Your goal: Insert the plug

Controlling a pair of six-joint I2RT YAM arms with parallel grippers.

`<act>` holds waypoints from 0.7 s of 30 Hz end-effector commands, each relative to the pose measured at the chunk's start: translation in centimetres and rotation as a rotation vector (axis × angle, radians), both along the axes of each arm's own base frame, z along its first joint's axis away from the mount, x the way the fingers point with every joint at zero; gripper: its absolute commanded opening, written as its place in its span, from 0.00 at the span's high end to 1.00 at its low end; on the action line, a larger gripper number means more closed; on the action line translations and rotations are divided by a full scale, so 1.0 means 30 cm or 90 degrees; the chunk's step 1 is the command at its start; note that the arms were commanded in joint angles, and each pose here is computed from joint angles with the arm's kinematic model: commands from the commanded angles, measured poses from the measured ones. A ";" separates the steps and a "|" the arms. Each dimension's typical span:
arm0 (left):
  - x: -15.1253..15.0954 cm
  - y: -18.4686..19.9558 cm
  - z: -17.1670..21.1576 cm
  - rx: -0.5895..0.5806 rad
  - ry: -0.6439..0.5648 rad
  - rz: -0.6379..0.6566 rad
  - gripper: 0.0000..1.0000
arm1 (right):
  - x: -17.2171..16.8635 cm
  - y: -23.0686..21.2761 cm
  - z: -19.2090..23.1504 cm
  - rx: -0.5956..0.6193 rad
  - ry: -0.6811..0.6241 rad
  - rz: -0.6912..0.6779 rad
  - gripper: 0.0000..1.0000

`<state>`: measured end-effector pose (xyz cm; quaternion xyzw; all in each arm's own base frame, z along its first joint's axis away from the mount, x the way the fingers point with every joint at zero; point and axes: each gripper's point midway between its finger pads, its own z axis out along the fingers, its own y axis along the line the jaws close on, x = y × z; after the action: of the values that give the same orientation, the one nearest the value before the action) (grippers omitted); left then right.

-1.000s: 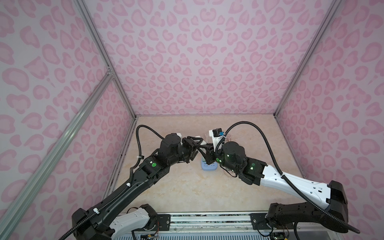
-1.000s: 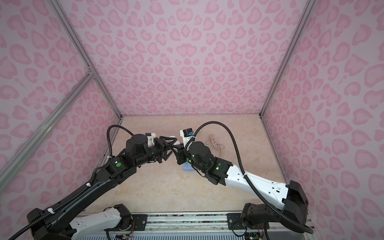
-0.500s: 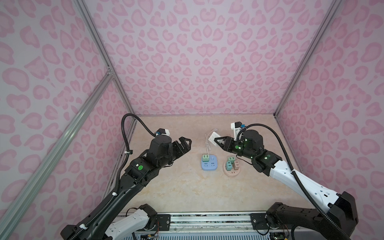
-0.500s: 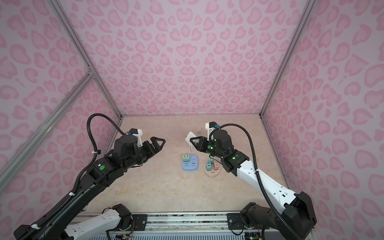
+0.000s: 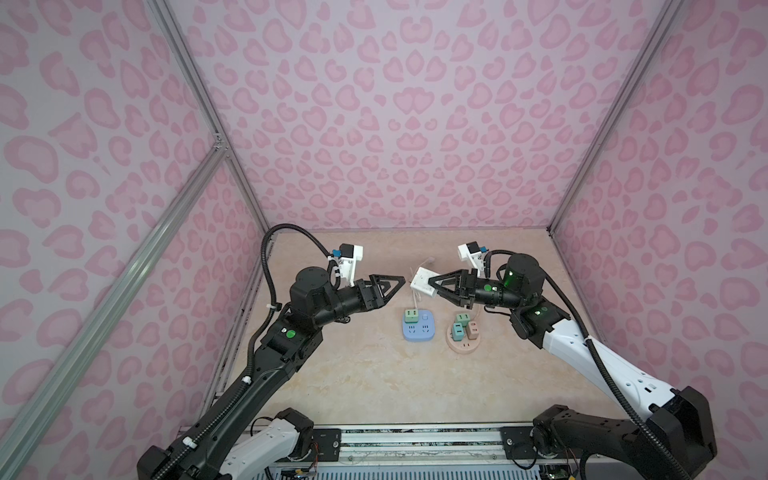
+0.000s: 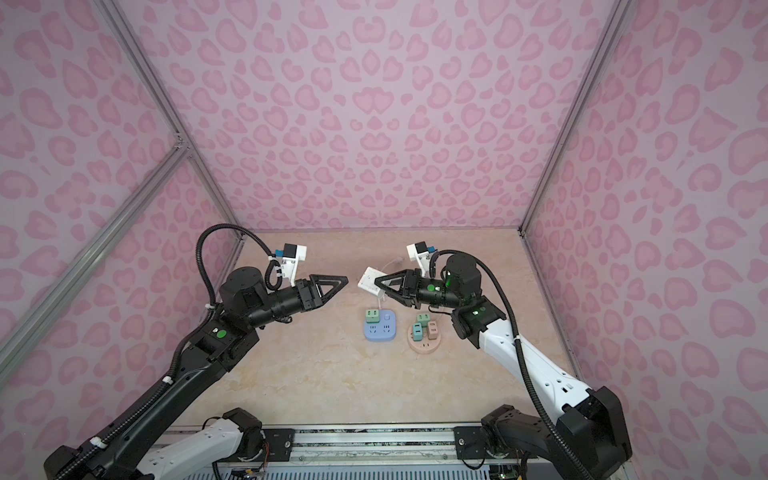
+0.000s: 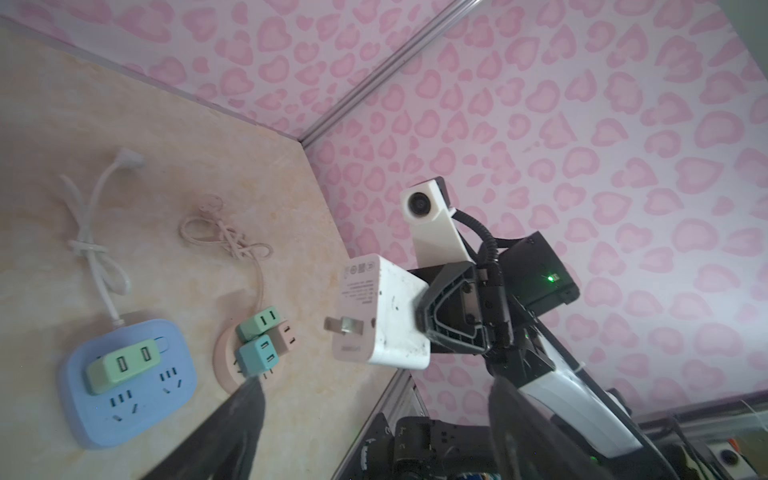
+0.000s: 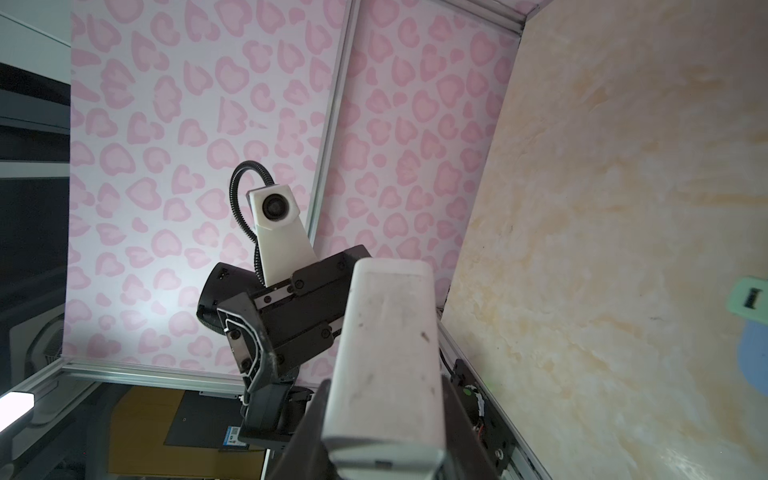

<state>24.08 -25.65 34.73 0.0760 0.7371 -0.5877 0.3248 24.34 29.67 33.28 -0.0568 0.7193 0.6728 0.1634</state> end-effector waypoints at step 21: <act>0.020 -0.067 0.005 -0.078 0.061 -0.067 0.37 | -0.088 0.079 0.085 0.107 -0.022 0.087 1.00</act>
<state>24.26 -27.60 33.58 0.0619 0.7283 -0.6378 0.2427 21.93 31.89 35.24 -0.0919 0.6649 0.7311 0.1222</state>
